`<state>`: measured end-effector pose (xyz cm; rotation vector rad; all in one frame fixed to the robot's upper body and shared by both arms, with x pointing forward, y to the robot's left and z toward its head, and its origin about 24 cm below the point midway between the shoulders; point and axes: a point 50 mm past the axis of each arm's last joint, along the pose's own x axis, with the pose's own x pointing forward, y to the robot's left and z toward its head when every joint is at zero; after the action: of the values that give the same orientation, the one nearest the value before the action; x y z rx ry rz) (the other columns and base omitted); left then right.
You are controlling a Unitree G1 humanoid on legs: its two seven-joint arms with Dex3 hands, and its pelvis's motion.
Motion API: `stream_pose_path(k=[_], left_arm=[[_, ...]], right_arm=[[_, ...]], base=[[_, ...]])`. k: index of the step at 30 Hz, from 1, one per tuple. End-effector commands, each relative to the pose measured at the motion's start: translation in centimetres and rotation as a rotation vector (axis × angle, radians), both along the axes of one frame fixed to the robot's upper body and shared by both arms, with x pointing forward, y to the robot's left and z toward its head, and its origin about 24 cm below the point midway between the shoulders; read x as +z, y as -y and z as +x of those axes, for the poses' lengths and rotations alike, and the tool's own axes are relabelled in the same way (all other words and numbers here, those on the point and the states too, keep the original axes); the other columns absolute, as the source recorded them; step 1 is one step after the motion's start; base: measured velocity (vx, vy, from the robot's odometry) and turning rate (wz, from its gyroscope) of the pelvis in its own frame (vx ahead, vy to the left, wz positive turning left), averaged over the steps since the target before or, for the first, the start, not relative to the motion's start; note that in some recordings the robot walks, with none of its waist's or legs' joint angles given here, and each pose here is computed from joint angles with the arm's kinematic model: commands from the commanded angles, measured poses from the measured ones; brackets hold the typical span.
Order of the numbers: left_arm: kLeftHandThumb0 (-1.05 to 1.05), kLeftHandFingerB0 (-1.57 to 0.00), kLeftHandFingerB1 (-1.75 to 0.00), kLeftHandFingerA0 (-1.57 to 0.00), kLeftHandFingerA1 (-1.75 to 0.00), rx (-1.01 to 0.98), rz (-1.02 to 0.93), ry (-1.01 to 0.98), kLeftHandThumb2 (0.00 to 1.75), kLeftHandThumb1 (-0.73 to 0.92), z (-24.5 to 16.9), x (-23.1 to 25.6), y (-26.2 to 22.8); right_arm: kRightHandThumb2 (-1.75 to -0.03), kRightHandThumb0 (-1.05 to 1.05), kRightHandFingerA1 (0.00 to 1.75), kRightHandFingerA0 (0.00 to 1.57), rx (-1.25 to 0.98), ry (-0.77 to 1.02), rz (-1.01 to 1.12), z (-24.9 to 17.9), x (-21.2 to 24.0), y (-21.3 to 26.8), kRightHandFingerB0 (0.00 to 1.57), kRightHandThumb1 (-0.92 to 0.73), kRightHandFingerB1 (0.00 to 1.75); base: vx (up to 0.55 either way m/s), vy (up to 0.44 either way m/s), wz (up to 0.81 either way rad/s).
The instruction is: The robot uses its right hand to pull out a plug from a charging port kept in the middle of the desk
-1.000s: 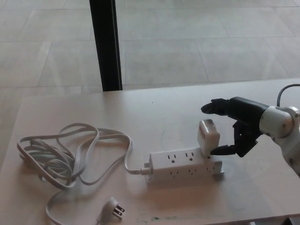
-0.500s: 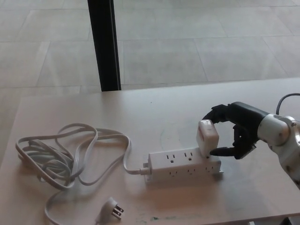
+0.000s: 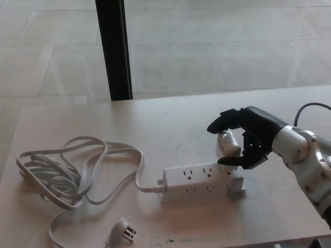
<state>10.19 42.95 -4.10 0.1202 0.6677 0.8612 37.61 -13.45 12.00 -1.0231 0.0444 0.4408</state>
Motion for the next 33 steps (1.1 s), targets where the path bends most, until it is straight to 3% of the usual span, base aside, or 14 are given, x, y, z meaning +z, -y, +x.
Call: stream_pose_path(k=[1,3,4,8,9,10,12,13,15,17,19,26,27,33], left_arm=[[-0.96,-0.88,-0.57,-1.04,-0.67,0.012,0.016,0.027,0.82,0.32,0.0,0.3,-0.3],[-0.98,-0.91,-0.56,-1.05,-0.66,0.018,0.017,0.029,0.82,0.32,0.0,0.3,-0.3],[-0.99,-0.88,-0.58,-1.02,-0.67,0.016,0.016,0.028,0.56,0.47,-0.1,0.3,-0.3],[-0.99,-0.92,-0.58,-1.02,-0.67,0.011,0.016,0.021,0.57,0.48,0.0,0.2,-0.2],[-0.99,-0.93,-0.58,-1.03,-0.68,0.009,0.017,0.019,0.57,0.49,-0.1,0.2,-0.2],[-0.97,-0.89,-0.57,-1.06,-0.67,0.003,0.016,0.022,0.84,0.34,-0.1,0.3,-0.2],[-0.98,-0.90,-0.56,-1.06,-0.67,0.006,0.015,0.026,0.84,0.34,-0.1,0.3,-0.2],[-0.99,-0.92,-0.58,-1.06,-0.69,0.009,0.012,0.031,0.56,0.50,-0.1,0.2,-0.2],[-0.99,-0.92,-0.59,-1.04,-0.69,0.003,0.012,0.035,0.57,0.50,-0.1,0.3,-0.2],[-0.99,-0.93,-0.56,-1.02,-0.67,0.004,0.005,0.036,0.56,0.50,-0.1,0.3,-0.2],[-1.00,-0.92,-0.55,-1.01,-0.67,0.002,0.003,0.036,0.56,0.51,-0.1,0.3,-0.2],[-1.01,-1.02,-0.57,-1.05,-0.66,0.002,0.003,0.028,0.59,0.53,-0.5,0.1,-0.2],[-1.02,-1.01,-0.56,-1.05,-0.67,0.003,0.002,0.026,0.58,0.53,-0.5,0.1,-0.1],[-1.02,-0.97,-0.55,-1.05,-0.67,0.009,-0.009,0.033,0.57,0.55,-0.5,0.0,-0.1]], right_arm=[[-0.56,-0.28,1.34,0.94,0.004,0.023,0.003,-0.3,-0.6,0.2,0.62,-0.54,0.45],[-0.59,-0.21,1.36,0.82,-0.007,-0.011,-0.041,-0.6,-0.9,0.5,0.67,-0.55,0.46],[-0.58,-0.23,1.27,0.81,-0.009,-0.018,-0.055,-0.6,-1.1,0.6,0.69,-0.55,0.45],[-0.58,-0.27,1.32,0.82,-0.023,-0.006,-0.068,-0.7,-1.2,1.0,0.74,-0.56,0.45],[-0.58,-0.24,1.12,0.84,-0.029,-0.006,-0.068,-0.7,-1.3,1.1,0.74,-0.55,0.46],[-0.59,-0.24,1.40,0.86,-0.030,0.000,-0.076,-0.8,-1.4,1.2,0.74,-0.53,0.47],[-0.60,-0.25,1.48,0.87,-0.028,0.005,-0.102,-0.9,-1.5,1.2,0.73,-0.53,0.48],[-0.59,-0.26,1.52,0.87,-0.027,0.003,-0.100,-0.9,-1.7,1.4,0.69,-0.52,0.47],[-0.57,-0.36,1.41,0.88,-0.031,-0.018,-0.126,-0.8,-1.9,1.6,0.55,-0.49,0.42],[-0.59,-0.46,1.50,0.88,-0.027,-0.020,-0.145,-0.8,-1.9,1.7,0.44,-0.48,0.41],[-0.56,-0.64,1.31,0.83,-0.024,-0.031,-0.184,-0.8,-1.8,1.8,0.23,-0.52,0.32],[-0.58,-0.67,1.42,0.79,-0.018,-0.068,-0.225,-0.9,-2.0,1.7,0.11,-0.49,0.30],[-0.77,-0.73,1.35,0.88,-0.020,-0.075,-0.222,-0.9,-2.0,1.7,0.04,-0.42,0.32],[-0.74,-0.78,1.43,0.86,-0.033,-0.078,-0.231,-0.9,-1.8,1.5,0.05,-0.41,0.16]], base=[[0.00,0.000,0.00],[0.00,0.000,0.00],[0.00,0.000,0.00],[0.00,0.000,0.00],[0.00,0.000,0.00],[0.00,0.000,0.00],[0.00,0.000,0.00],[0.00,0.000,0.00],[0.00,0.000,0.00],[0.00,0.000,0.00],[0.00,0.000,0.00],[0.00,0.000,0.00],[0.00,0.000,0.00],[0.00,0.000,0.00]])
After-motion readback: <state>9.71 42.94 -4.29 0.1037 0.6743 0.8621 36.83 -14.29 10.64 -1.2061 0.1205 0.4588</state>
